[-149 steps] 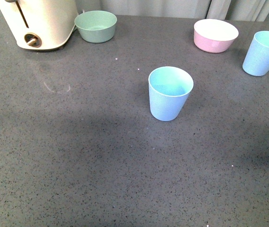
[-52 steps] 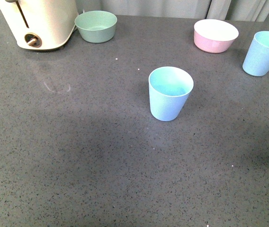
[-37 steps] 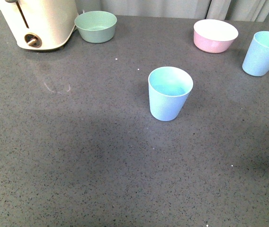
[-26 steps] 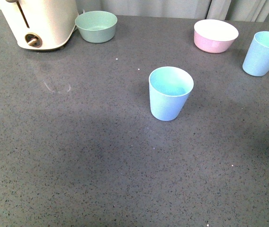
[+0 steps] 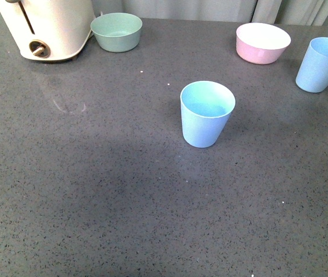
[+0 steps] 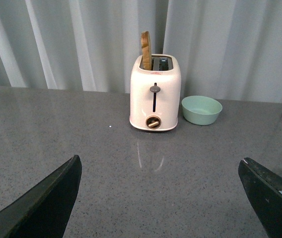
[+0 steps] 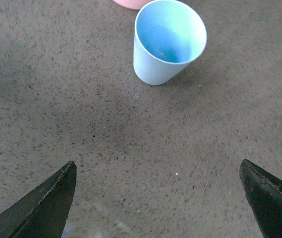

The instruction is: Stack blue cups with both arms

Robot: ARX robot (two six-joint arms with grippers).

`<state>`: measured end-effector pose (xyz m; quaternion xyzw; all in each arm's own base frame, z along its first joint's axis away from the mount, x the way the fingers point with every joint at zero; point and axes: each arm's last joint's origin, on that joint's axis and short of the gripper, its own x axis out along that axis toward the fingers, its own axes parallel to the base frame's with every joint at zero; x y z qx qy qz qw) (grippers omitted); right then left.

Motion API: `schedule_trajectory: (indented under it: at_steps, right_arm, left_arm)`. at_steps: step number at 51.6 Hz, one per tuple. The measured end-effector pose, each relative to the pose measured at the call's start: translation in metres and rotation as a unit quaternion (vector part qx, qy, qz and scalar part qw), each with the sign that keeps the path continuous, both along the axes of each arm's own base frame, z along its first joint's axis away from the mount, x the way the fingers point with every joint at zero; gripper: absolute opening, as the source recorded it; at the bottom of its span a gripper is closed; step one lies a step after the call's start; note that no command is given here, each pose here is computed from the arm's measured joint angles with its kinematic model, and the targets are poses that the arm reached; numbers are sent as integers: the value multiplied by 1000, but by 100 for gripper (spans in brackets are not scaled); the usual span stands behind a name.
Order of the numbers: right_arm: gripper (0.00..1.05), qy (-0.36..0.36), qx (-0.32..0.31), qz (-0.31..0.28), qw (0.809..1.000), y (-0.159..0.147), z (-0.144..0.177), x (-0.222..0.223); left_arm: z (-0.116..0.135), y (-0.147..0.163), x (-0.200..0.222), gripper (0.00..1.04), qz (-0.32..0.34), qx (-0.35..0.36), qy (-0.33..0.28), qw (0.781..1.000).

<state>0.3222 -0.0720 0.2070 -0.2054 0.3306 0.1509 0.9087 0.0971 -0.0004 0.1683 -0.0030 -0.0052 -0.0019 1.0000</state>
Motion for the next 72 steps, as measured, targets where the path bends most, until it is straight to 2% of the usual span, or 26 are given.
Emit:
schedule_trajectory:
  at_steps: [13,20,35,49,51,55,63,72]
  right_arm:
    - [96,22,-62,68,996,17,-5,70]
    - [96,26,-72,91,993,31,-9,92]
    - [96,50,-83,121,988,54,-32,117]
    - [95,76,-96,118,985,60,-52,130]
    - [92,79,-97,118,985,60,-54,131]
    - [78,83,-97,116,985,61,-57,134]
    - [45,95,-101,108,984,62,-59,135]
    - [19,105,-99,98,985,61,-59,134]
  left_arm:
    - [0,0,0,96,0,0,0,1000]
    - [0,0,0,96,0,0,0,1000]
    - [0,0,0,96,0,0,0,1000]
    - [0,0,0,96,0,0,0,1000]
    - [0,0,0,96,0,0,0,1000]
    - [0,0,0,96,0,0,0,1000]
    - [0,0,0,96,0,0,0,1000]
    - [0,0,0,96,0,0,0,1000]
